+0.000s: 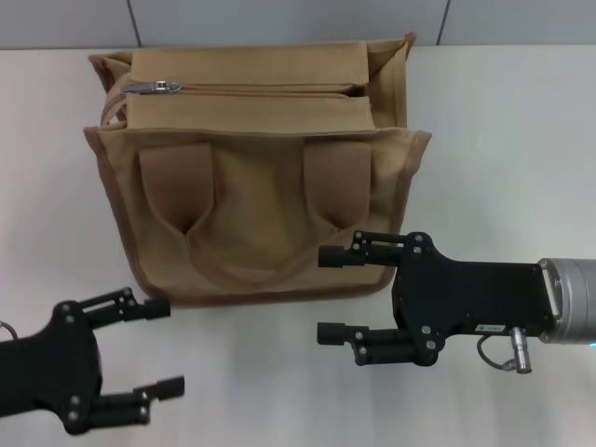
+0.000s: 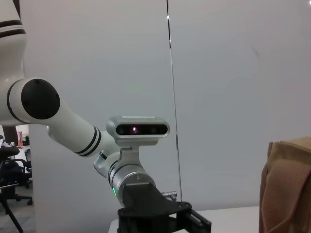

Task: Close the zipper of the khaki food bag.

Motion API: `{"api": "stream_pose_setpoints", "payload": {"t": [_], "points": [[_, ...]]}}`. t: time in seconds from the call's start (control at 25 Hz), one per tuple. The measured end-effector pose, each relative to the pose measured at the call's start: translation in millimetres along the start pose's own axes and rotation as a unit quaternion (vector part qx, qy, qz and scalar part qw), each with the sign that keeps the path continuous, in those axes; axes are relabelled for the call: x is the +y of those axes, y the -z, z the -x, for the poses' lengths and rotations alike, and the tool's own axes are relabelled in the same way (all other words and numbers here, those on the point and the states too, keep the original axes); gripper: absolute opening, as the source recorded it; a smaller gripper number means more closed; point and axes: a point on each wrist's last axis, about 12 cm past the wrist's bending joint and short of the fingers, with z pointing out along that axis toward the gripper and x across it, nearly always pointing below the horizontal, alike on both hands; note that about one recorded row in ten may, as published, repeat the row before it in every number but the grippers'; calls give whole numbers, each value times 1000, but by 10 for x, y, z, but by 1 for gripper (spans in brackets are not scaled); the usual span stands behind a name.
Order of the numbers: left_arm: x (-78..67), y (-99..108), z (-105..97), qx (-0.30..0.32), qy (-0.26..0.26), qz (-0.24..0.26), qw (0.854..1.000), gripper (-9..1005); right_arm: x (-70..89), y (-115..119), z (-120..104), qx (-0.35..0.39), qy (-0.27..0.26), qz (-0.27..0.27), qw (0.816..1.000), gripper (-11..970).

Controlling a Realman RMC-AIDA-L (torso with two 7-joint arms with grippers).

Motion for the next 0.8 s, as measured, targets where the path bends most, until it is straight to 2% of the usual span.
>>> {"api": "stream_pose_setpoints", "payload": {"t": [0.16,0.24,0.28,0.32,0.36,0.4,0.48,0.6,0.64,0.68,0.8], "points": [[24,51,24,-41,-4,50,998,802,-4,-5,-6,0,-1,-4,1000,725],[42,98,33,-82,-5,99,992,802,4,-4,-16,-1,-3,-6,1000,725],[69,166,38,-116,-11,155,981,802,9,-3,-21,-1,-4,-7,1000,725],[69,166,38,-116,-11,155,981,802,15,-2,-28,-1,-6,-8,1000,725],[84,213,35,-137,-16,193,971,801,21,-2,-37,-2,-9,-9,1000,725],[84,213,35,-137,-16,193,971,801,26,-4,-45,-2,-11,-9,1000,725],[155,247,28,-173,-28,263,949,801,49,-10,-77,-4,-11,-11,1000,725],[276,191,62,-189,-29,283,940,801,66,-10,-98,-6,-9,-14,1000,726],[276,191,62,-189,-29,283,940,801,73,-11,-105,-6,-9,-15,1000,726],[381,144,106,-193,-31,289,937,801,82,-10,-116,-7,-11,-16,1000,726],[467,95,154,-192,-34,284,939,800,98,-6,-132,-8,-12,-17,1000,726]]}}
